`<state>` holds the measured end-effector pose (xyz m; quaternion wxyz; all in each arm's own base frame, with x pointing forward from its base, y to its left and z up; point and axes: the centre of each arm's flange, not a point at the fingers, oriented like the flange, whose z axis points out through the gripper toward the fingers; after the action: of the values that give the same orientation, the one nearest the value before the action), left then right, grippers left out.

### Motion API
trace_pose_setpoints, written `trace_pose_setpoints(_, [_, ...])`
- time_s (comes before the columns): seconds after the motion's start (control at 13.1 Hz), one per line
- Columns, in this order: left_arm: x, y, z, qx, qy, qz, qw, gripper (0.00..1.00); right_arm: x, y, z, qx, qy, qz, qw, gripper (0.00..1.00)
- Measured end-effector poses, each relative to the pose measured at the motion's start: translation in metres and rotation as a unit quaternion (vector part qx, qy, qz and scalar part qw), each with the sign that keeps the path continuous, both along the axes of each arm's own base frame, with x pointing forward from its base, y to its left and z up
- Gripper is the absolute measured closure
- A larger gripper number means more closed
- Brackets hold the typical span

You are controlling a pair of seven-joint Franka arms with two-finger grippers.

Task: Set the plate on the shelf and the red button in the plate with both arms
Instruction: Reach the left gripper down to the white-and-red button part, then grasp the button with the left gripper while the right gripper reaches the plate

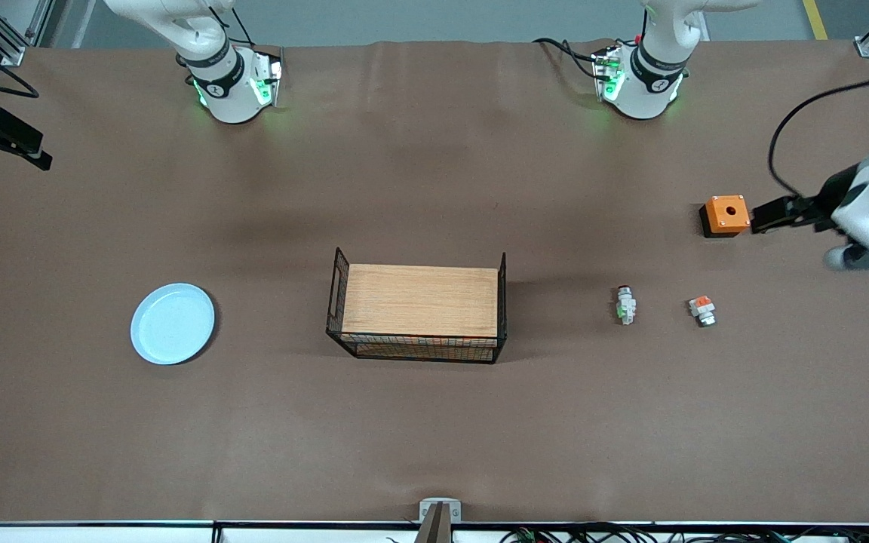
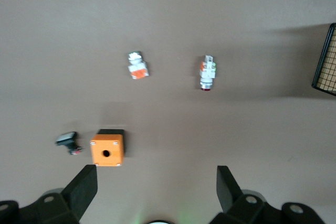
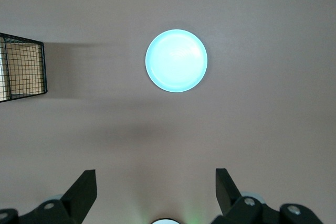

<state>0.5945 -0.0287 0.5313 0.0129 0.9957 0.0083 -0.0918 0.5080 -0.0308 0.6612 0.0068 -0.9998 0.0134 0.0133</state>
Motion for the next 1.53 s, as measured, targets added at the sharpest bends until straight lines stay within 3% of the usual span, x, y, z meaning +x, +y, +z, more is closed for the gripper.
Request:
trace_pose_setpoints(0.23, [0.018,-0.019,-0.059,-0.004,0.004,-0.009,1.000,0.00,0.000,0.000,0.000,0.000,0.000,0.000,1.000,0.00])
trace_pose_setpoints(0.54, [0.012,-0.049,-0.128,-0.008,-0.029,-0.012,0.999,0.00,0.001,-0.001,-0.001,-0.002,0.001,-0.001,1.000,0.00])
trace_pose_setpoints(0.69, [0.005,-0.057,-0.157,-0.011,-0.048,-0.015,0.999,0.00,0.013,-0.001,-0.024,-0.006,0.023,-0.001,1.000,0.00])
trace_pose_setpoints(0.84, [-0.004,-0.062,-0.188,-0.014,-0.076,-0.018,0.997,0.00,0.040,-0.001,-0.068,-0.015,0.055,-0.001,0.998,0.00])
trace_pose_setpoints(1.07, [-0.020,-0.069,-0.233,-0.018,-0.104,-0.022,0.994,0.00,0.070,-0.008,-0.116,-0.033,0.082,-0.001,0.996,0.00])
trace_pose_setpoints(1.38, [-0.022,-0.079,-0.286,-0.023,-0.108,-0.028,0.994,0.00,0.101,-0.046,-0.175,-0.044,0.076,-0.005,0.996,0.00])
trace_pose_setpoints(1.53, [-0.021,-0.083,-0.317,-0.026,-0.113,-0.030,0.993,0.00,0.111,-0.084,-0.218,-0.018,0.056,-0.013,0.998,0.00])
